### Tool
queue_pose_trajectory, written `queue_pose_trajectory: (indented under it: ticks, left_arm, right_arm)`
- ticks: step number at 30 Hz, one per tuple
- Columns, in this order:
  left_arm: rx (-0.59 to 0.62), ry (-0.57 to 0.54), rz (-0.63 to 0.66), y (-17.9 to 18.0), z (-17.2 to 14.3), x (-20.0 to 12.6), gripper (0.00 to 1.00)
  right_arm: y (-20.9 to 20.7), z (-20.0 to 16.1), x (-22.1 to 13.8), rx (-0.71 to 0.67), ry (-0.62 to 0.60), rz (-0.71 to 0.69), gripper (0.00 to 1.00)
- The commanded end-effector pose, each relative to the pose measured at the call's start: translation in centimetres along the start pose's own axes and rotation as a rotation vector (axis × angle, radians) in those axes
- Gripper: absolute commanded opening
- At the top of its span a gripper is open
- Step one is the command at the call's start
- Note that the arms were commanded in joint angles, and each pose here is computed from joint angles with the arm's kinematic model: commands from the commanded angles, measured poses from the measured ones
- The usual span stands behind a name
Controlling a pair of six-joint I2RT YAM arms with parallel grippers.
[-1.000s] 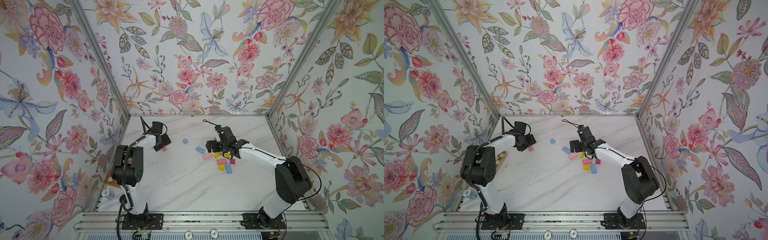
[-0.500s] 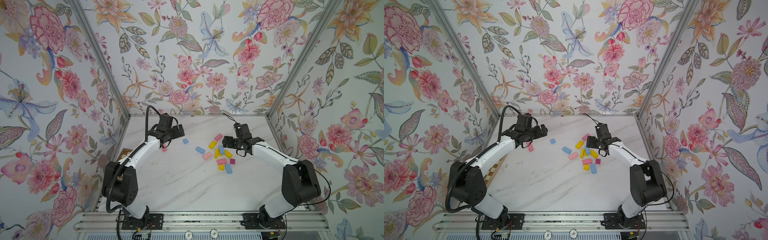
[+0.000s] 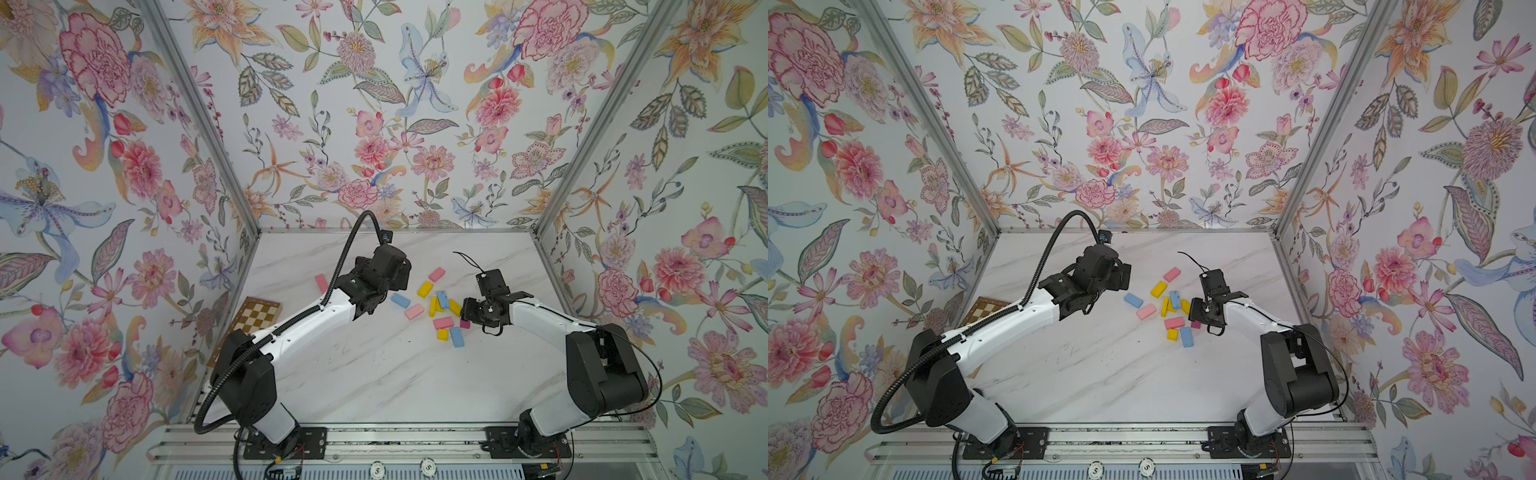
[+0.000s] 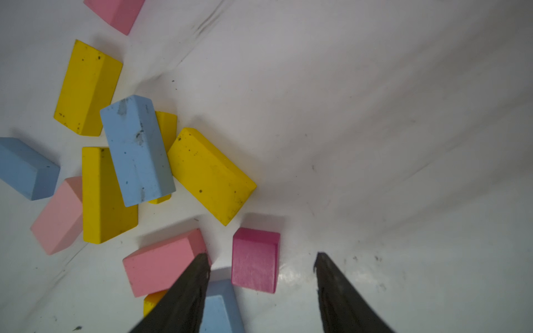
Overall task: Assemble the letter v with building blocks
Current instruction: Pick up the building block from the center of the board.
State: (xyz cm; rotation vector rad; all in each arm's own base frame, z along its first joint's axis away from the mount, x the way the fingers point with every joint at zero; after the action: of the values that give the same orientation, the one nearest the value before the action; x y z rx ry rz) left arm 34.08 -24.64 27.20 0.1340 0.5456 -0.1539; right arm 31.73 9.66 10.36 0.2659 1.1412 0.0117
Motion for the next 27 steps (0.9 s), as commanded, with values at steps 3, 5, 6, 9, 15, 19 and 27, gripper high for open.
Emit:
queue_pose_trajectory:
  ticks: [3,5,6,9,15,19,27]
  left_arm:
    - [0.067,-0.011,0.005,-0.3,0.9,0.2,0.99]
    - [0.045,0.001,-0.056,-1.0,0.5,0.3,0.99]
    - [0.035,0.006,-0.076,-1.2,0.3,0.3,0.99]
    - [-0.012,0.035,-0.139,-1.9,-0.6,0.5,0.99]
    - [-0.159,0.098,-0.309,-3.6,-3.9,1.0,0.99]
    - [-0.233,0.106,-0.359,-3.7,-4.5,0.6,0.99]
    - [-0.358,0.237,-0.313,1.9,-5.2,1.0,0.99]
  right_arm:
    - [0.1,-1.2,1.5,-0.010,0.050,-0.032,0.55]
    - [0.2,-1.5,2.1,-0.016,0.068,-0.042,0.53]
    - [0.2,-1.6,2.3,-0.022,0.074,-0.052,0.53]
    - [0.0,-2.2,2.7,-0.022,0.087,-0.069,0.50]
    - [-0.7,-2.6,3.1,-0.032,0.085,-0.120,0.36]
    - [-0.6,-1.0,1.4,-0.082,0.041,-0.168,0.23]
    - [11.0,2.4,-3.5,-0.490,-0.090,0.014,0.20]
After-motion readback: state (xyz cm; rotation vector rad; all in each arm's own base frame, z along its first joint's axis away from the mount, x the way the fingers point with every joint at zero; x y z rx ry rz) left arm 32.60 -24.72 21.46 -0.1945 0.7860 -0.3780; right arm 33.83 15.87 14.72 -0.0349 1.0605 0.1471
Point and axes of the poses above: each gripper's point midway between its finger pads, its own x axis out along the fingers, its own y axis along the line the jaws close on, z = x × y, the point moved 6 cm from there along -x, back along the fingers, and after that the axes turned 1 degree about x, right-handed, at the moved point
